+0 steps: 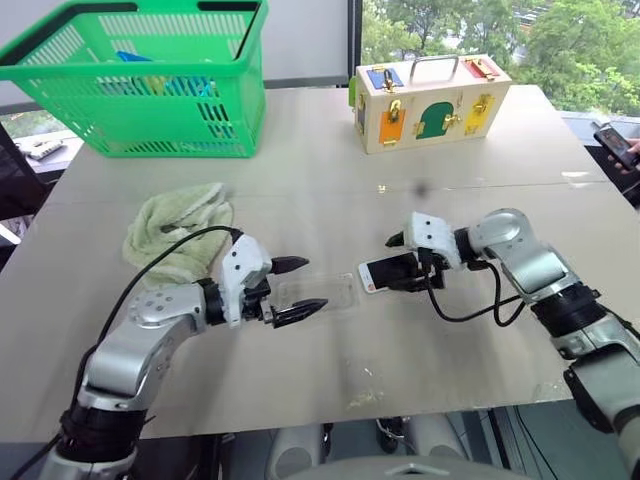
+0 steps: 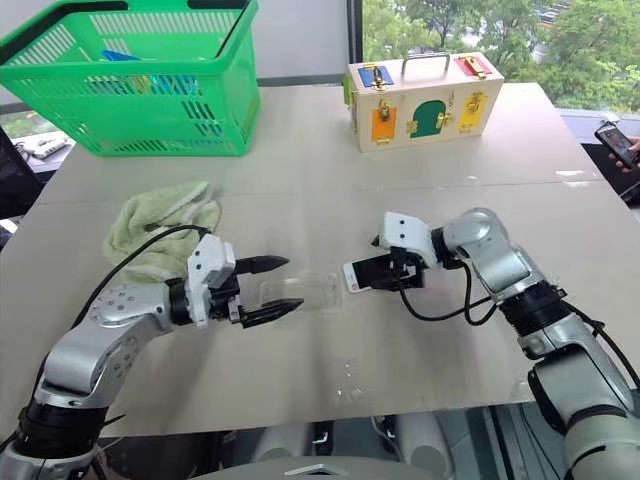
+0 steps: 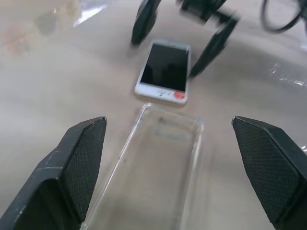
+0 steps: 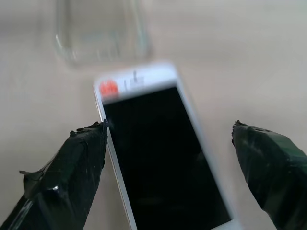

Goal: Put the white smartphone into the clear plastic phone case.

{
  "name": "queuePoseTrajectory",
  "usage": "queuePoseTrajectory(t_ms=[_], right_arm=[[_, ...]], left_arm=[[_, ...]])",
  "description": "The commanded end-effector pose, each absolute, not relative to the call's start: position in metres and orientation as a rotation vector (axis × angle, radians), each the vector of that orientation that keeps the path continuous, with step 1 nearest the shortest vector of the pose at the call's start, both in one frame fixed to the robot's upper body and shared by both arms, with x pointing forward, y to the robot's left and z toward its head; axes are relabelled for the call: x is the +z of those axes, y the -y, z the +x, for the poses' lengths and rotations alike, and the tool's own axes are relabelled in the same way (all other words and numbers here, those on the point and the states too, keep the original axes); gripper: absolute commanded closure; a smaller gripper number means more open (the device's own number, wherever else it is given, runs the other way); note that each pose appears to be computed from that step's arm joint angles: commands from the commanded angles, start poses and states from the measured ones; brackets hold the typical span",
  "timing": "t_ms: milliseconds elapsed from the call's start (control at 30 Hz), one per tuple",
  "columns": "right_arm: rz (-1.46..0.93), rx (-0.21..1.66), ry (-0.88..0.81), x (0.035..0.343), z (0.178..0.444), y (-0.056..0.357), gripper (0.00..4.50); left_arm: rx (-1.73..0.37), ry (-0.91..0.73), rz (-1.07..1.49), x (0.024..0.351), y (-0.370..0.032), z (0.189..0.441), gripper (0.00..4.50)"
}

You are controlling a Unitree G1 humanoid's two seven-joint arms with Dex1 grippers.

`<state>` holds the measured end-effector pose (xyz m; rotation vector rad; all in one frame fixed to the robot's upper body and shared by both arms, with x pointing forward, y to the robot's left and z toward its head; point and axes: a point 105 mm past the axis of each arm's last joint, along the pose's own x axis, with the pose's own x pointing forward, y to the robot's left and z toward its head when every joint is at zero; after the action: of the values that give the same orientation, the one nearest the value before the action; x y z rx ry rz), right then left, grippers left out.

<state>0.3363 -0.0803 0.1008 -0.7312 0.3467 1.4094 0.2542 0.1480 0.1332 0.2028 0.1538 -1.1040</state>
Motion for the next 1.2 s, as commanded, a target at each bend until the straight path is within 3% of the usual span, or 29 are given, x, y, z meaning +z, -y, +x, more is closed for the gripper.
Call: queuePoseTrajectory(t_ms=[33,200,367,467,567,733,867,1133,1200], right_arm=[[-0.791,1.436,-0.367,0.099,0.343,0.084,0.05],[-0.792,1.428,-0.478,0.085,0.351,0.096,0.05],[-0.778,1.414,-0.542,0.074,0.352,0.107,1.52],[-0.723,1.394,-0.539,0.076,0.349,0.112,1.53],[-0.604,1.376,-0.444,0.1,0.344,0.103,1.54],[-0.518,1.443,-0.29,0.149,0.306,0.068,1.74],[-0.594,1.457,-0.268,0.15,0.288,0.04,1.74],[-0.638,1.4,-0.275,0.141,0.293,0.029,1.74],[-0.633,1.392,-0.276,0.141,0.292,0.032,1.74]], left_arm=[[-1.142,-0.055,0.226,0.15,-0.149,0.243,0.16],[-1.146,-0.042,0.21,0.154,-0.161,0.232,0.16],[-1.12,-0.054,0.209,0.15,-0.171,0.23,0.16],[-1.092,-0.073,0.204,0.144,-0.178,0.231,0.16],[-1.048,-0.107,0.205,0.136,-0.189,0.234,0.16],[-0.985,-0.192,0.209,0.111,-0.215,0.237,0.16],[-0.988,-0.214,0.211,0.103,-0.222,0.239,0.16],[-1.062,-0.264,0.268,0.09,-0.219,0.242,0.16],[-1.088,-0.261,0.273,0.09,-0.215,0.241,0.71]])
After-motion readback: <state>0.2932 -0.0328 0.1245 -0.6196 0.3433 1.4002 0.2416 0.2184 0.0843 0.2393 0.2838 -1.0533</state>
